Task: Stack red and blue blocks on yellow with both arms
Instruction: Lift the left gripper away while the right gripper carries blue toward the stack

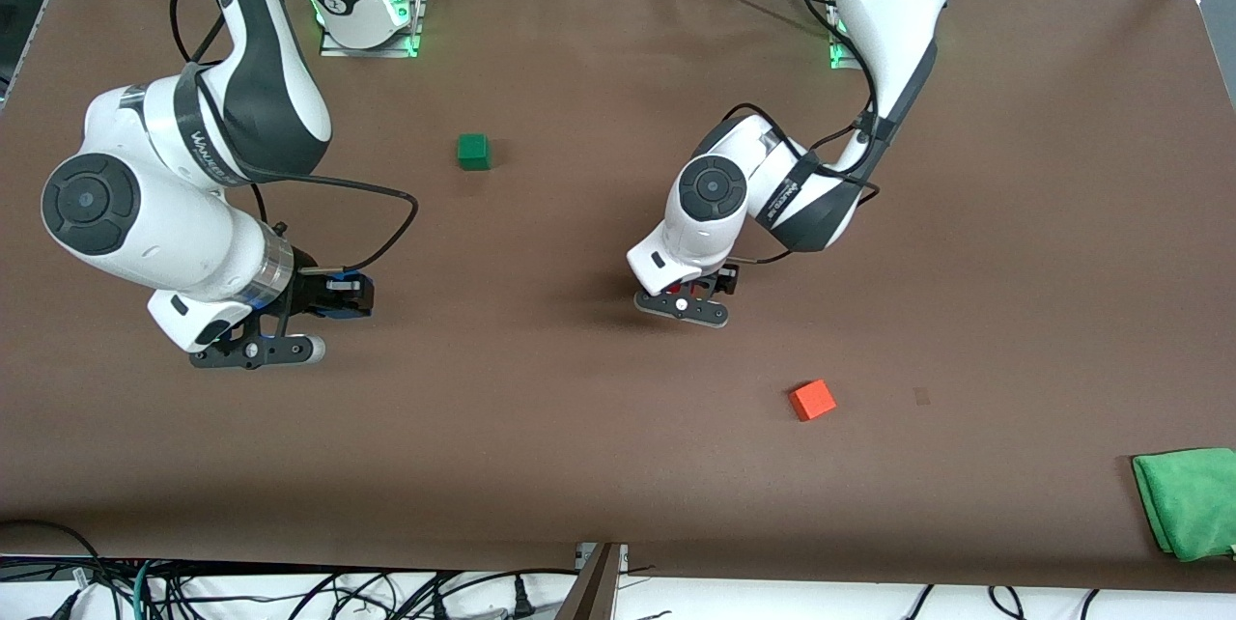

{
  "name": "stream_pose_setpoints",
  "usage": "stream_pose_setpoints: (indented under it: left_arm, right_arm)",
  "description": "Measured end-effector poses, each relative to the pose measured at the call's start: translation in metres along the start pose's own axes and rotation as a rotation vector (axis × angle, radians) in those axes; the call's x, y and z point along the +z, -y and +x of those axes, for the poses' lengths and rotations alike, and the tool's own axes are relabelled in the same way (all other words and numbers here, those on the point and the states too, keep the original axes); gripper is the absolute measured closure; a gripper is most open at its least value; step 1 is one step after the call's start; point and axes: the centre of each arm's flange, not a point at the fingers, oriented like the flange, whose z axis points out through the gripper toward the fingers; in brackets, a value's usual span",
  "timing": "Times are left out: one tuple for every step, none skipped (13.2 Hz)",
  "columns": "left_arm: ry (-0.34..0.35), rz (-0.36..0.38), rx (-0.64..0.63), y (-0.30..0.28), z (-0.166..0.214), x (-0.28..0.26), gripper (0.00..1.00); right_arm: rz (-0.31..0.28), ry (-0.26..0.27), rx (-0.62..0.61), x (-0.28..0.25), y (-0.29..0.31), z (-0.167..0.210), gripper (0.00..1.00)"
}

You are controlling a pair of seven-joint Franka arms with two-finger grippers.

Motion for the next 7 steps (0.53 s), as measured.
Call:
stream_pose_setpoints:
  left_arm:
    - [0.01, 0.008, -0.022, 0.008, 0.006, -0.018, 0.0]
    - [0.011, 0.01, -0.052, 0.022, 0.015, -0.035, 0.0]
    - [0.003, 0.008, -0.087, 0.044, 0.025, -0.053, 0.0]
    - [-0.013, 0.003, -0.126, 0.07, 0.034, -0.07, 0.0]
    - [-0.036, -0.003, -0.168, 0.1, 0.043, -0.091, 0.0]
    - [-0.063, -0.01, -0.208, 0.129, 0.048, -0.112, 0.0]
    - [-0.084, -0.011, -0.245, 0.156, 0.049, -0.133, 0.0]
  right_arm:
    - [0.008, -0.004, 0.021, 0.0, 0.008, 0.0, 0.45]
    - [0.021, -0.007, 0.051, 0.001, 0.021, -0.001, 0.45]
    - [0.041, -0.008, 0.094, 0.002, 0.042, -0.001, 0.45]
    - [0.065, -0.007, 0.14, 0.005, 0.066, -0.003, 0.45]
    - [0.093, -0.007, 0.191, 0.01, 0.095, -0.005, 0.45]
    - [0.113, -0.012, 0.237, 0.019, 0.125, -0.009, 0.45]
    - [0.126, -0.017, 0.283, 0.03, 0.158, -0.016, 0.45]
